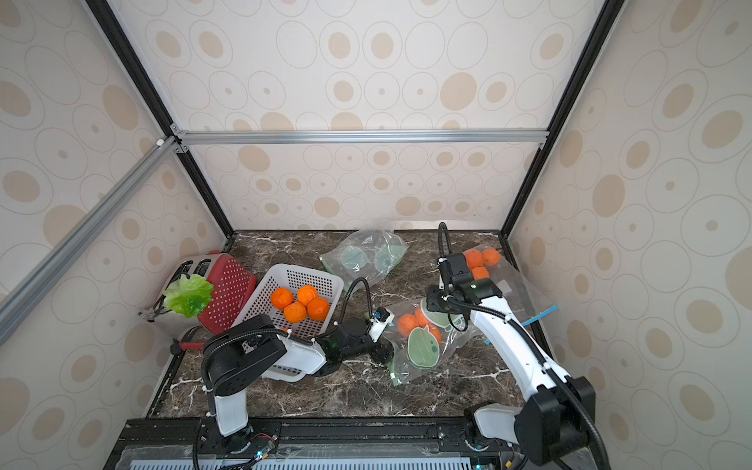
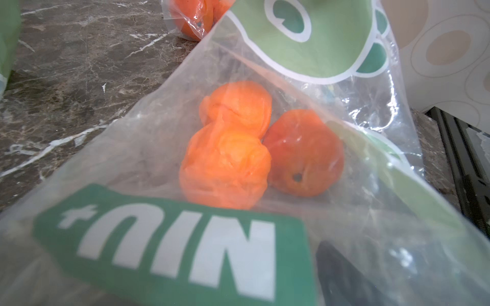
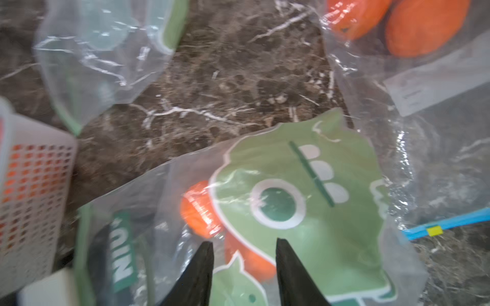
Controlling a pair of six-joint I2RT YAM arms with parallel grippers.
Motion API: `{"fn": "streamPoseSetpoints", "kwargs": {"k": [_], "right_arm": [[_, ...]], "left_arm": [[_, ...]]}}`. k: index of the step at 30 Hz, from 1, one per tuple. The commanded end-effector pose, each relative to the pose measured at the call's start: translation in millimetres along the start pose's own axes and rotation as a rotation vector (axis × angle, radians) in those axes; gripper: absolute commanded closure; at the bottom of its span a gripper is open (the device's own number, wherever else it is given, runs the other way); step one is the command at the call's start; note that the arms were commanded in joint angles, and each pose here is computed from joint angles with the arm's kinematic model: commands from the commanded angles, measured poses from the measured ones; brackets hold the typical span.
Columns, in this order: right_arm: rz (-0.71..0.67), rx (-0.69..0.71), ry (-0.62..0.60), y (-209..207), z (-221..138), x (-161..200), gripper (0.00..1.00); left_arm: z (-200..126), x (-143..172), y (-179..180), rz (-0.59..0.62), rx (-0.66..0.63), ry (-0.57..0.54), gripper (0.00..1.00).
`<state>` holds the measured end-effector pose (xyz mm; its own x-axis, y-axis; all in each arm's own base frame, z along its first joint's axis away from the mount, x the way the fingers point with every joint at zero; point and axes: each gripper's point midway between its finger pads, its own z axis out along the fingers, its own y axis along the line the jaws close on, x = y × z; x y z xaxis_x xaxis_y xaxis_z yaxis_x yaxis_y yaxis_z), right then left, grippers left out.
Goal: Open the zip-top bag and take out the orange
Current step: Pick up the orange from the zipper food storage bag.
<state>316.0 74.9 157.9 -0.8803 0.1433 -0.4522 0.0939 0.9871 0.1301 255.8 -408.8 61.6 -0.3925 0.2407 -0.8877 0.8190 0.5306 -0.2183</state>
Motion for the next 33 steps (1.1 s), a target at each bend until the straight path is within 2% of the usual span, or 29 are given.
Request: {"fn": "streamPoseSetpoints", "kwargs": {"k": [1, 5, 8, 17, 19, 26, 33], "right_arm": [[0.015, 0.143, 0.072, -31.9, 27.7, 9.0, 0.62], [0.034, 0.270, 0.073, -54.0, 42.8, 1.1, 0.66], [0.034, 0.268, 0.107, -53.9, 60.4, 3.4, 0.61], [0.057, 0.130, 0.268, -30.4, 110.2, 36.0, 0.64], [0.060, 0.100, 0.272, -25.5, 111.8, 38.5, 0.65], [0.067, -0.041, 0.316, -2.9, 110.8, 55.0, 0.69], [0.034, -0.066, 0.353, 6.0, 114.6, 70.2, 0.70]], "left_arm": [[5.7, -13.1, -8.0, 0.019, 0.025, -0.043, 0.13], [6.1, -11.5, -9.0, 0.025, 0.027, -0.034, 0.12], [6.8, -10.6, -8.6, 0.029, 0.025, -0.030, 0.11], [14.4, -4.8, -6.6, 0.033, 0.022, -0.008, 0.04], [17.0, -3.1, -5.2, 0.035, 0.015, -0.002, 0.01], [23.3, 7.4, 9.8, 0.035, -0.061, 0.025, 0.01], [27.3, 14.5, 4.3, 0.070, -0.059, 0.035, 0.01]]}}
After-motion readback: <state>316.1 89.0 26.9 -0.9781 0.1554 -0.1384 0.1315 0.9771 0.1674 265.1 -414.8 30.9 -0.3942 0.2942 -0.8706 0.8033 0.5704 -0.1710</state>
